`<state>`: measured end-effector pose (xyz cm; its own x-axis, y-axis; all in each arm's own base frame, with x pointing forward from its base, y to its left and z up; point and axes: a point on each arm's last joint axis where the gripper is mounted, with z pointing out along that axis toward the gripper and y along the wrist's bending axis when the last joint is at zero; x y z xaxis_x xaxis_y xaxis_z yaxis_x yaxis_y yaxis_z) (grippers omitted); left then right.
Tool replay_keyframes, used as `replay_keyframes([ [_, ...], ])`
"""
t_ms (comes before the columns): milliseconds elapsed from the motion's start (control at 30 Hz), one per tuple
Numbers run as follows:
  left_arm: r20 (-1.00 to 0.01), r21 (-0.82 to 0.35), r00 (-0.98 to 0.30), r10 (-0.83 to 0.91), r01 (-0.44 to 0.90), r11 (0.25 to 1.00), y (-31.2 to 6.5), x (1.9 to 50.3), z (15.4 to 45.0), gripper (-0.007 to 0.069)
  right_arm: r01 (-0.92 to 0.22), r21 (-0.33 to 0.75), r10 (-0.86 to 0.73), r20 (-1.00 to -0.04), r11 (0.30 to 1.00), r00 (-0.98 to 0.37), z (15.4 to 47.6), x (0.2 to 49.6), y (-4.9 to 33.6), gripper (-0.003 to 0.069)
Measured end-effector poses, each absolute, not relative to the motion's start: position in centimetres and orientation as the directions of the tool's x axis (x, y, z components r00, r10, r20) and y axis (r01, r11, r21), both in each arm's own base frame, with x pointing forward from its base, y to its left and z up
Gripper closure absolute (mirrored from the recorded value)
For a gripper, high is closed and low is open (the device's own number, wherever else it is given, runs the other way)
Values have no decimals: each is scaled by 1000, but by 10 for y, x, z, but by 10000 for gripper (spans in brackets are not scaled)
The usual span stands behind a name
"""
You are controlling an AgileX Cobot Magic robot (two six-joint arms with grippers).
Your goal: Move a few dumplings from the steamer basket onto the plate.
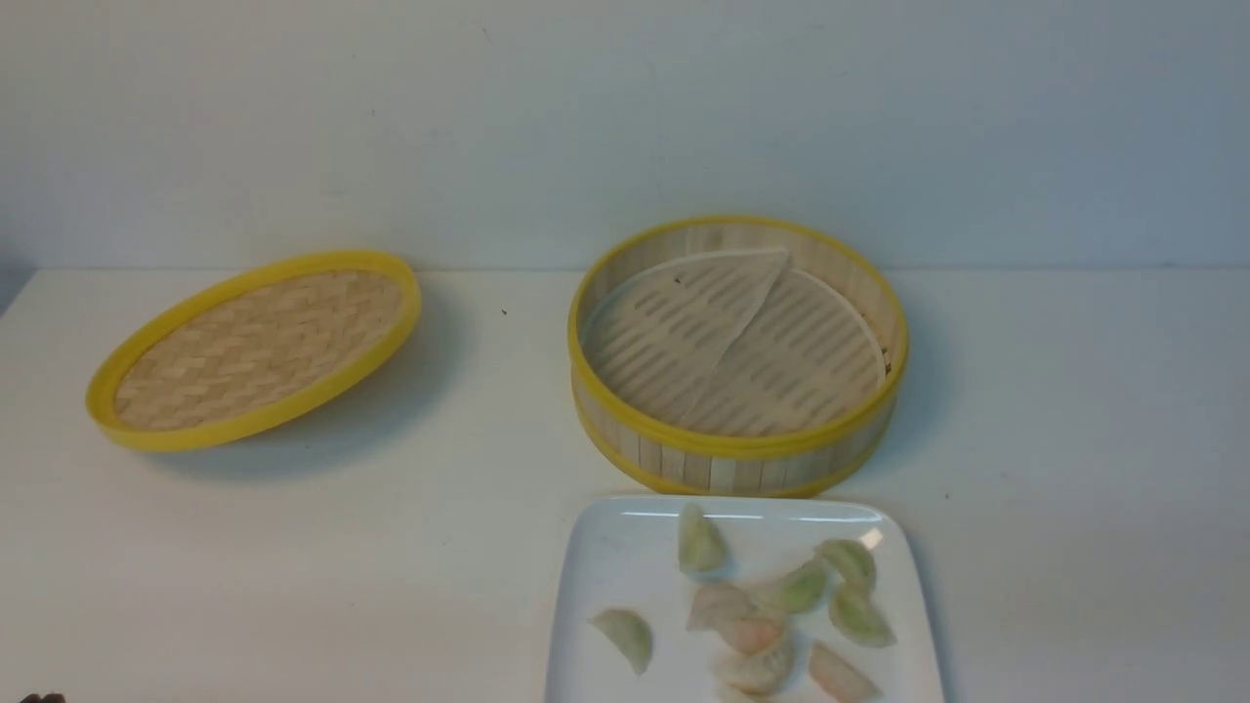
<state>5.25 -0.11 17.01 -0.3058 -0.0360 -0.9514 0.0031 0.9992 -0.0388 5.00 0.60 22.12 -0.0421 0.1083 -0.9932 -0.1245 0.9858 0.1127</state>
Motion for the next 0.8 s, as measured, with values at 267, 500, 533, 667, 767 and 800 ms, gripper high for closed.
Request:
replay_keyframes([
  [267, -951, -39, -306, -36, 3, 999, -1, 53, 170, 617, 47, 81, 88, -977, 996, -195, 181, 54, -2, 673],
  [500, -951, -39, -306, -36, 3, 999, -1, 53, 170, 617, 58, 76, 86, -977, 995, -195, 180, 54, -3, 673],
  [533, -951, -39, -306, -36, 3, 999, -1, 53, 170, 617, 58, 76, 86, -977, 995, -195, 180, 54, -3, 673],
  [667, -951, -39, -306, -36, 3, 999, -1, 53, 170, 617, 58, 76, 86, -977, 995, -195, 180, 54, -3, 673],
  [767, -951, -39, -306, -36, 3, 999, -1, 53, 170, 617, 59, 76, 86, -977, 995, -196, 180, 54, -3, 673],
  [800, -951, -39, -306, -36, 3, 999, -1, 53, 170, 617, 59, 76, 86, -977, 995, -196, 180, 54, -3, 673],
])
